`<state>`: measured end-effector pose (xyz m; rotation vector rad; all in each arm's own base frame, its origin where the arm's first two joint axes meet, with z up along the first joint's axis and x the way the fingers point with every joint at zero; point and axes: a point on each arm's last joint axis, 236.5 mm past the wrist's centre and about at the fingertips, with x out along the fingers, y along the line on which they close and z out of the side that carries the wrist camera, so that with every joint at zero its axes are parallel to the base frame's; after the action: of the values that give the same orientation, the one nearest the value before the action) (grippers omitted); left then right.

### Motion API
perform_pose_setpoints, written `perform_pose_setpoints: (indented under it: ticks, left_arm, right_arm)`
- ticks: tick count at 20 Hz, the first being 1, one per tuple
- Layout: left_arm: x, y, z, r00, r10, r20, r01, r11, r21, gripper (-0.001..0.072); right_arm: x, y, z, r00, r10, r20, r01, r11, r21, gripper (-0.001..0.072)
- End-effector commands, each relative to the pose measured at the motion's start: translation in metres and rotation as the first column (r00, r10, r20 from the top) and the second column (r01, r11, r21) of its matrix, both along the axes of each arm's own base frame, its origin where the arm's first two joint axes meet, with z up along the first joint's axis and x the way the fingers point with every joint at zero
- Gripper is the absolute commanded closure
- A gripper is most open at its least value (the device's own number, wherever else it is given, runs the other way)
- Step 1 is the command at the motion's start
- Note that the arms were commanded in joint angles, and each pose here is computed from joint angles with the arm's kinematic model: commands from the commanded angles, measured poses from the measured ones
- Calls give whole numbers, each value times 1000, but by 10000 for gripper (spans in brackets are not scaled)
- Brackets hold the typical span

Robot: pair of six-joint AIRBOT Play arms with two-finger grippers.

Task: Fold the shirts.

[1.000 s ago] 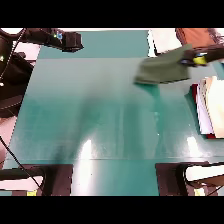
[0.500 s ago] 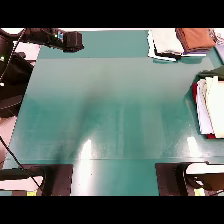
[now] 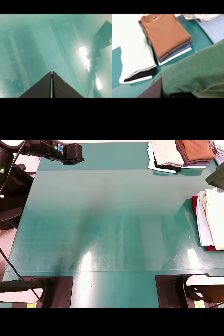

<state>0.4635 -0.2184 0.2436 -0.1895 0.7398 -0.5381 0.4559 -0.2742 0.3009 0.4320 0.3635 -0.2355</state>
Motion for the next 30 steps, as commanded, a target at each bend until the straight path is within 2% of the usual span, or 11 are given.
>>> perform_pose_setpoints:
  ticks: [1,9,15,16,18,19,20,22,26,28,30]
  left_arm:
    - [0,0,0,1000,0,-1,0,1000,1,686]
    - [0,1,0,1000,-11,11,11,1000,15,686]
    - [0,1,0,999,-26,23,25,999,30,685]
    - [0,1,-1,999,-26,23,25,999,31,686]
    - [0,1,-1,999,-26,23,25,999,31,686]
    - [0,1,0,999,-26,23,25,999,30,685]
    - [0,0,0,999,-26,23,26,999,30,686]
    - [0,0,0,999,-27,23,26,999,29,685]
    - [0,0,0,999,-26,24,25,999,27,685]
    - [1,0,1,999,-23,30,23,999,25,685]
    - [2,0,1,999,-23,31,22,999,24,685]
  right_arm:
    - [-19,15,-3,997,46,-66,-44,999,21,690]
    - [-110,30,-79,951,84,-296,-61,994,87,690]
    - [-222,11,-154,793,-87,-603,132,991,30,685]
    - [-236,10,-161,769,-117,-628,159,987,11,626]
    - [-252,6,-173,747,-161,-645,199,980,-15,270]
    - [-259,1,-176,739,-187,-647,220,975,-30,183]
    - [-262,1,-176,733,-193,-652,226,974,-35,165]
    - [-266,-4,-171,723,-217,-656,231,971,-67,46]
    - [-236,0,-120,811,-224,-541,205,974,-96,47]
    - [-188,32,-84,908,-114,-404,95,993,-67,47]
    - [-141,92,-58,952,85,-293,-94,995,-15,47]
